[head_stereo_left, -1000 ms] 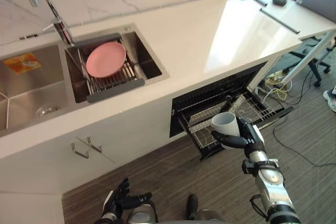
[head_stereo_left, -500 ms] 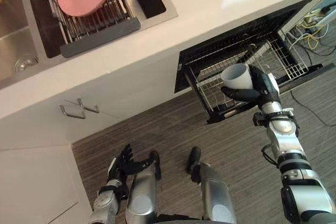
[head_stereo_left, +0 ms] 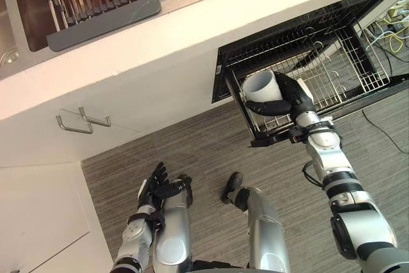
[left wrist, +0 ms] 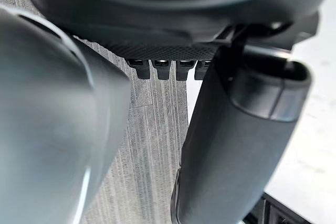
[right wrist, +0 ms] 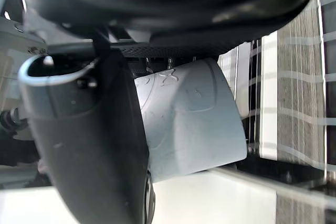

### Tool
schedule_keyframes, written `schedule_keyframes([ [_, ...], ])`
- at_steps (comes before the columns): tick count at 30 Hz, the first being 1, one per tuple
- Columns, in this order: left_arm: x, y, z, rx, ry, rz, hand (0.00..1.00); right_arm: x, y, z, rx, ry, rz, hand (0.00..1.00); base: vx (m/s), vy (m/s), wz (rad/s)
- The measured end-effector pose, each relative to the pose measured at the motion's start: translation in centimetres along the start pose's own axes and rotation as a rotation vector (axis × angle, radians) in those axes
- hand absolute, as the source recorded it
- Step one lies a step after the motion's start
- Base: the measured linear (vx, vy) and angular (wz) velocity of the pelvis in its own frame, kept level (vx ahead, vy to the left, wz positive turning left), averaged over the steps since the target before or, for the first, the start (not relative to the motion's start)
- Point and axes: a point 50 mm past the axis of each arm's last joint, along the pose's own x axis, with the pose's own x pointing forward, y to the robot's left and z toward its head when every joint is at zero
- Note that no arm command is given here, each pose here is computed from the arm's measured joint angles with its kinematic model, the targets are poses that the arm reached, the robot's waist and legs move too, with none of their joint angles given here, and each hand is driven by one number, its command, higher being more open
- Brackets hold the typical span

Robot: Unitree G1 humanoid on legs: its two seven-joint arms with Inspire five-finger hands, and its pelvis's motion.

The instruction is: Walk over to the sink, pick up the cup, carry it to the dishwasher, place the cup inside the dishwasher, then close the dishwasher door

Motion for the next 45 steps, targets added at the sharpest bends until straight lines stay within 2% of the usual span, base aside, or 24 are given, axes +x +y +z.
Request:
schedule_keyframes([
  [11,0.1,0.3,0.3,-0.011,-0.009,0.009,1.0,1.5,0.7,0.7,0.059,0.042,-0.081,0.0,-0.01,0.005,0.02],
  [23,0.1,0.0,0.2,-0.036,-0.01,0.013,1.0,2.3,-0.5,1.6,0.072,0.042,-0.271,0.0,0.0,-0.003,0.02],
  [30,0.1,0.0,0.2,-0.037,-0.014,0.018,1.0,2.5,-0.8,2.1,0.097,0.053,-0.279,0.0,0.0,0.0,0.0],
  [31,0.1,0.0,0.2,-0.037,-0.015,0.018,1.0,2.5,-0.8,1.9,0.096,0.068,-0.272,1.0,0.0,0.0,0.0],
  [45,0.1,-0.5,-0.2,-0.022,0.003,-0.003,1.0,2.6,-0.3,0.7,0.18,0.154,-0.22,1.0,0.0,0.0,0.0],
])
